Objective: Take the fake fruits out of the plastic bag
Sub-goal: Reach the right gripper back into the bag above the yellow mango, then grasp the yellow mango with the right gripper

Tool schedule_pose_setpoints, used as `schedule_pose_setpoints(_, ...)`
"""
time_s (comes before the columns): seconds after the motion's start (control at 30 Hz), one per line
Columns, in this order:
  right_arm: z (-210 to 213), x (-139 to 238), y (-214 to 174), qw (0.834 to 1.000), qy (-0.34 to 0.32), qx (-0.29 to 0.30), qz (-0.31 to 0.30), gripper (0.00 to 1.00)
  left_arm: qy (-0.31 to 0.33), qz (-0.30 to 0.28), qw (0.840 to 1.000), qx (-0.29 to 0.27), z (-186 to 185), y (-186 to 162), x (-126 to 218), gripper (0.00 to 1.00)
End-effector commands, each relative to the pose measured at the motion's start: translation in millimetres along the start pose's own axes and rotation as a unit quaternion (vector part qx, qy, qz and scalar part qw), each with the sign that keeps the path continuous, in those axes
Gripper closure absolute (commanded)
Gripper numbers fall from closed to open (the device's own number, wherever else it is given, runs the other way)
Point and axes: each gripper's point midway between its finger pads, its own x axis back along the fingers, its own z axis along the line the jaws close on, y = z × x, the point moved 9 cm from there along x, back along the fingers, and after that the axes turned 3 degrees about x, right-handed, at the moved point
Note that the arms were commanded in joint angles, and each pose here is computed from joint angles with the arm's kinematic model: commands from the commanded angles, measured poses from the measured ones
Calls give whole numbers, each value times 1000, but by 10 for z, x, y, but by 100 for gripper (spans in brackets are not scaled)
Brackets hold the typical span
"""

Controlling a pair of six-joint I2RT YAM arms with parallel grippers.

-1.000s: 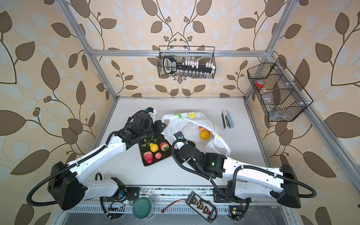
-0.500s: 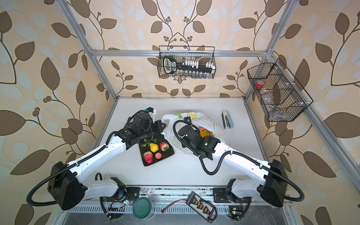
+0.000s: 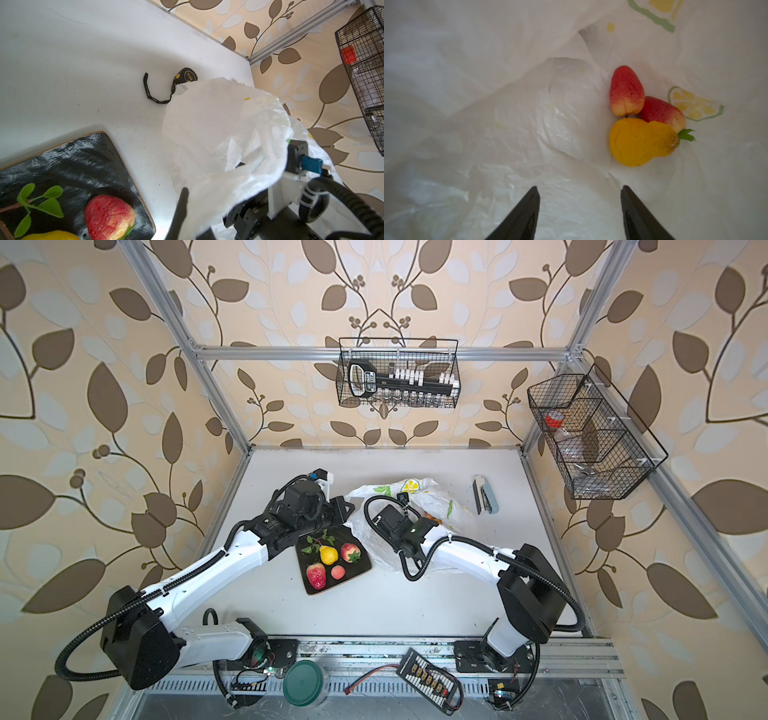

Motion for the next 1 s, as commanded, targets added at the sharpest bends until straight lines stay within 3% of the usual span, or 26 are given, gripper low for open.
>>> schedule_pose_setpoints(0.0,-168,-137,-69,995,-87,-39,13,29,-35,-8,999,-5,-144,24,125,100)
schedule_pose_setpoints(0.23,-394,-324,-145,985,-149,-76,37,11,-45,8,999,-11,-212,-93,117,100)
schedule_pose_setpoints(0.4,-526,-455,-97,984,-135,-112,44,4,-57,26,998,-22,-336,-241,83,100)
schedule_pose_setpoints(0.7,-621,-700,8,976,-80,-196,55,1,-76,50,995,-34,-526,-444,104,100)
schedule_pose_setpoints(0.97,-633,-986,19,968,-87,-228,65,7,-74,47,995,-40,-544,-445,111,100)
